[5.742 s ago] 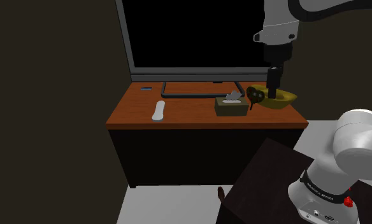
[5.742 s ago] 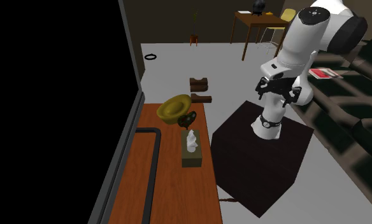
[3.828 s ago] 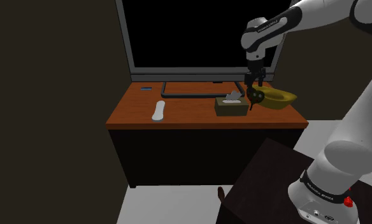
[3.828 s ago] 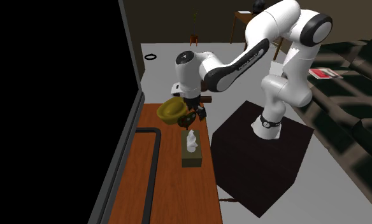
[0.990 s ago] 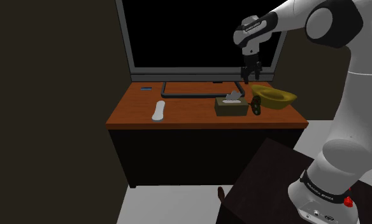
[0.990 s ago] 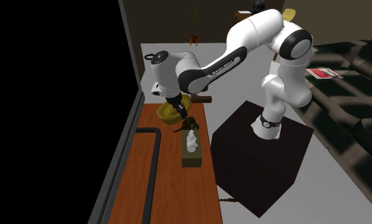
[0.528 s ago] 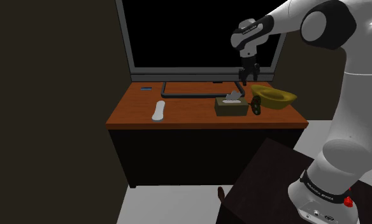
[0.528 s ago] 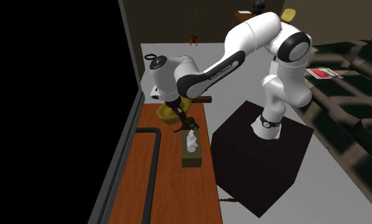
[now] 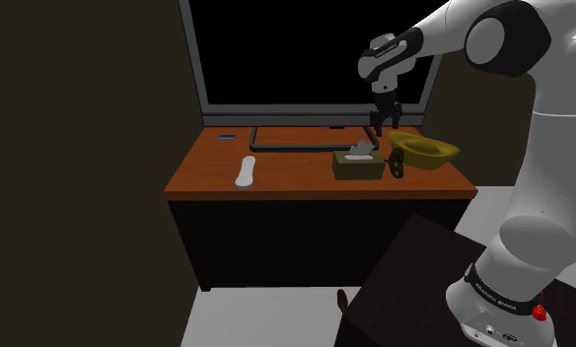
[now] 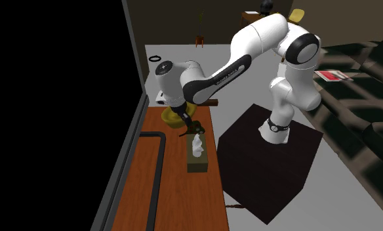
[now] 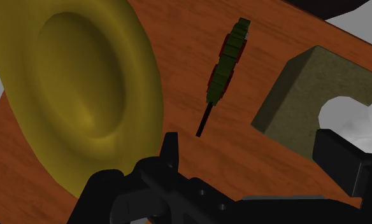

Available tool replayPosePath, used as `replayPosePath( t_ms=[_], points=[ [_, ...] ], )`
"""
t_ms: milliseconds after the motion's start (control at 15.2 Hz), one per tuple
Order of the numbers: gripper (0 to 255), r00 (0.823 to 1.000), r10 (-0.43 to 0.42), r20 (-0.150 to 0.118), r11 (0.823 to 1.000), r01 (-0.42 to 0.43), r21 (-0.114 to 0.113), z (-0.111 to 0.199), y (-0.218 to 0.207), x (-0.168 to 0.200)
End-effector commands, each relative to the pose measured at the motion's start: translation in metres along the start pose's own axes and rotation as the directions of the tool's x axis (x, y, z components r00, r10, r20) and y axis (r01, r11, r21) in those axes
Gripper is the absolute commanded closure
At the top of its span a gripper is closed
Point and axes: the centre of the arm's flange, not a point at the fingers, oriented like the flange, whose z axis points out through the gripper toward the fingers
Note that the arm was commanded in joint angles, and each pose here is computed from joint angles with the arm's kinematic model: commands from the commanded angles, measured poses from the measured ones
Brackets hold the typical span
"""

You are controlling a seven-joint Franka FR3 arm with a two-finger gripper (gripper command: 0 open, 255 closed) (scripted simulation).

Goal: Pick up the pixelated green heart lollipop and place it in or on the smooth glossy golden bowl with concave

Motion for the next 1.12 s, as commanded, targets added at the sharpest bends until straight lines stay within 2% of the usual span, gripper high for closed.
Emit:
replayPosePath(
  t_ms=[0,66,660,726,792,858,924,990,1056],
  points=[
    [0,1.0,0.0,0.0,1.0,0.0,0.0,0.0,0.0,0.0],
    [255,1.0,0.0,0.0,1.0,0.0,0.0,0.0,0.0,0.0],
    [255,1.0,0.0,0.0,1.0,0.0,0.0,0.0,0.0,0.0],
    [0,1.0,0.0,0.0,1.0,0.0,0.0,0.0,0.0,0.0],
    [0,0.996,0.07,-0.061,0.997,-0.069,0.024,0.008,0.006,-0.02],
    [0,0.983,0.141,-0.12,0.989,-0.136,0.051,0.017,0.01,-0.04],
    [0,0.961,0.212,-0.176,0.976,-0.2,0.083,0.027,0.012,-0.06],
    [0,0.932,0.282,-0.229,0.958,-0.261,0.118,0.039,0.013,-0.079],
    [0,0.894,0.351,-0.279,0.935,-0.318,0.156,0.051,0.012,-0.098]
  ],
)
